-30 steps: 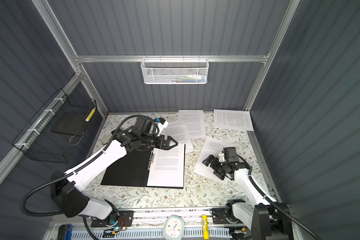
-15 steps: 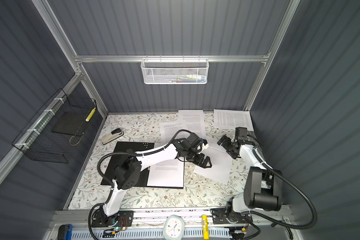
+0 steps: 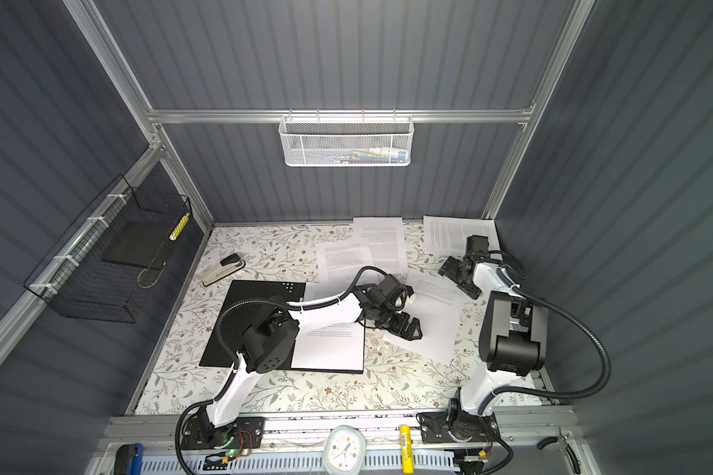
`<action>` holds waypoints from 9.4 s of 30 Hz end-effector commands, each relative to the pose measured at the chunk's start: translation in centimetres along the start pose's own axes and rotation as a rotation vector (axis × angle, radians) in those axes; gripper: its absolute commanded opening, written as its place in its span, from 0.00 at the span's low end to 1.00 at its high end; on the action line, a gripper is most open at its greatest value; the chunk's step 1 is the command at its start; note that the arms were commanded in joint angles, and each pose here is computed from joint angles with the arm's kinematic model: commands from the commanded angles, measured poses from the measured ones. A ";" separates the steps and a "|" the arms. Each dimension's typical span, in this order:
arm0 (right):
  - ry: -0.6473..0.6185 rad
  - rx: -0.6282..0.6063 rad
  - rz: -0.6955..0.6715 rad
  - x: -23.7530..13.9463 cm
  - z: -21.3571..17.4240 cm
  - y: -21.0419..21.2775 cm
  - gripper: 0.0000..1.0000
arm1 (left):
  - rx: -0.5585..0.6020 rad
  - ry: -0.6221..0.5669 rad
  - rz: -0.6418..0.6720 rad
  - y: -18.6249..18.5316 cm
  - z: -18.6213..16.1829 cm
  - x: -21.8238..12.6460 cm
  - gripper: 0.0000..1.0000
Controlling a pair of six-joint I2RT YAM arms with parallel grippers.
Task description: Put the files into the folder
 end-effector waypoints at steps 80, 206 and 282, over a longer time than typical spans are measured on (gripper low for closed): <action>0.212 0.103 0.696 -8.0 -12.9 7.5 0.99 | -0.053 0.136 0.257 8.8 -5.5 -0.8 1.00; 0.263 -0.445 0.781 -2.5 -24.0 23.6 0.00 | 0.320 -0.416 0.390 9.1 -11.7 -26.7 1.00; 0.111 -0.431 0.482 -6.3 -14.4 19.7 0.99 | 0.321 -0.392 0.373 8.9 -11.6 -26.3 1.00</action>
Point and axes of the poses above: each gripper's point midway between its finger pads, its own x axis out along the fingers, its own y axis along the line the jaws close on, z = x × y, the point moved 6 cm from there along -x, back along the fingers, and after that the axes turned 12 degrees about -x, right-handed, at the moved point
